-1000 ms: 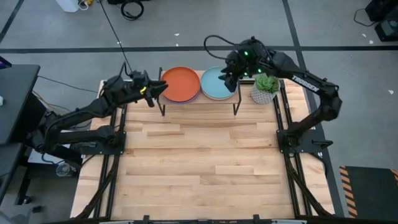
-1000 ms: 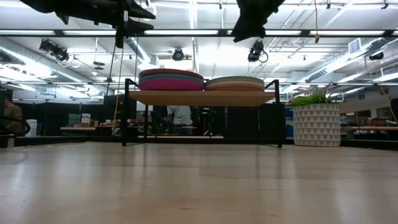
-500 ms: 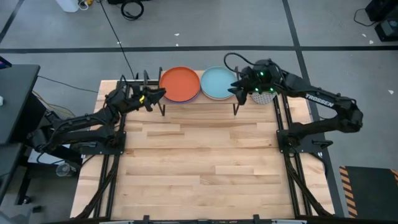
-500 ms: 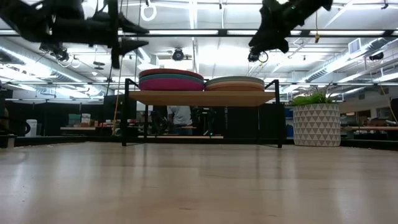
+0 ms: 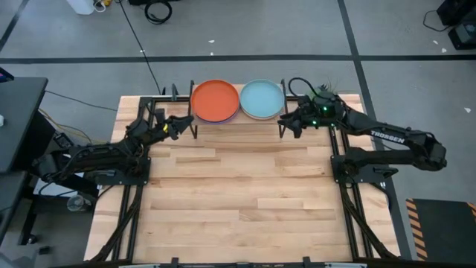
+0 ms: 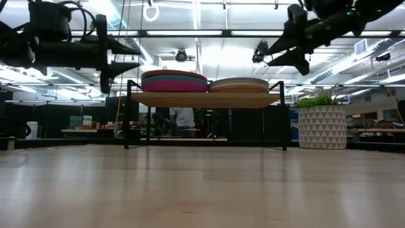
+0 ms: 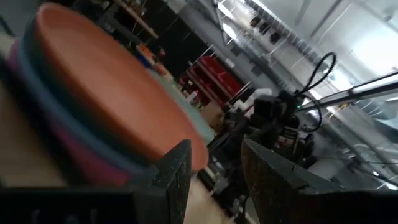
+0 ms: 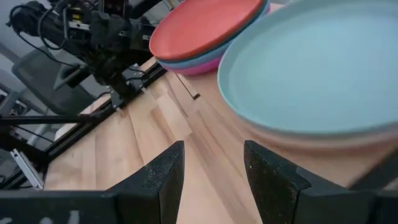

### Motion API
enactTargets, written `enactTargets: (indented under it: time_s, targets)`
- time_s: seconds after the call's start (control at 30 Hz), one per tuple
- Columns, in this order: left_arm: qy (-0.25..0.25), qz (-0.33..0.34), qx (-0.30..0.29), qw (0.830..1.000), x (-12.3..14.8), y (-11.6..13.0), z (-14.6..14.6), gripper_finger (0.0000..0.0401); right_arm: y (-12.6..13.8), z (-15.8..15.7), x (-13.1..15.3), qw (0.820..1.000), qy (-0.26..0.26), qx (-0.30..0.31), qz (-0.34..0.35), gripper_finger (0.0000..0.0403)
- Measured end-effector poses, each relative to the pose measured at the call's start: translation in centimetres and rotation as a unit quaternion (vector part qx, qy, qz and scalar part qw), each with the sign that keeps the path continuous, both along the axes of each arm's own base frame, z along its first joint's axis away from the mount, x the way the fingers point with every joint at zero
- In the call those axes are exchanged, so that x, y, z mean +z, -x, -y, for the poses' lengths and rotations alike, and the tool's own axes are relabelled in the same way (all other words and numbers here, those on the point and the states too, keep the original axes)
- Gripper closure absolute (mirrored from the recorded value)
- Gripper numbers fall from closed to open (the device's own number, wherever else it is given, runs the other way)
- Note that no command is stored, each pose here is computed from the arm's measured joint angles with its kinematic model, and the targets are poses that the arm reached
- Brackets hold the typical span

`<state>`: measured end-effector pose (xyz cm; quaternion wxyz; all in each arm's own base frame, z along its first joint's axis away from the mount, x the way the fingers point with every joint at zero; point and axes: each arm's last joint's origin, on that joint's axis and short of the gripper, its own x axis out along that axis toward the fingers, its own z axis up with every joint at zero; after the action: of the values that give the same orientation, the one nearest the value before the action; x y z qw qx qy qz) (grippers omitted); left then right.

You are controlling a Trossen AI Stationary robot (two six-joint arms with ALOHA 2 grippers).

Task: Place and stack plates onto a shelf
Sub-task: Return to Home Position

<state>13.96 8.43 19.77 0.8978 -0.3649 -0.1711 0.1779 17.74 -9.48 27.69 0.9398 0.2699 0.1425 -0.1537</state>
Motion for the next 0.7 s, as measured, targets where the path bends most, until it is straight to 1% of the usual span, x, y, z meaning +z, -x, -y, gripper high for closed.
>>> enactTargets:
  time_s: [0.07,0.17,0.3,0.37,0.47,0.7]
  targets:
    - [0.008,-0.011,0.000,1.000,-0.6,0.1,0.1,0.0253,0.6,-0.4,-0.3,1.000,0.000,0.001,0.003,0.0231]
    - [0.030,-0.028,-0.004,0.999,-1.6,0.4,0.2,0.0253,1.6,-1.0,0.3,1.000,-0.002,0.005,0.028,0.0231]
    - [0.040,-0.031,-0.002,0.999,-2.0,1.0,0.3,0.0253,3.3,-2.0,0.9,0.999,-0.006,0.003,0.047,0.0232]
    - [0.035,-0.031,0.007,0.999,-1.9,1.3,0.2,0.0257,4.2,-2.5,0.8,0.999,-0.008,0.000,0.054,0.0234]
    - [0.030,-0.038,0.020,0.999,-1.8,1.6,0.0,0.0267,5.3,-3.1,0.2,0.998,-0.021,-0.010,0.058,0.0236]
    - [0.014,-0.110,0.028,0.993,-2.6,2.1,0.2,0.0302,6.6,-3.9,-2.9,0.994,-0.065,-0.027,0.078,0.0238]
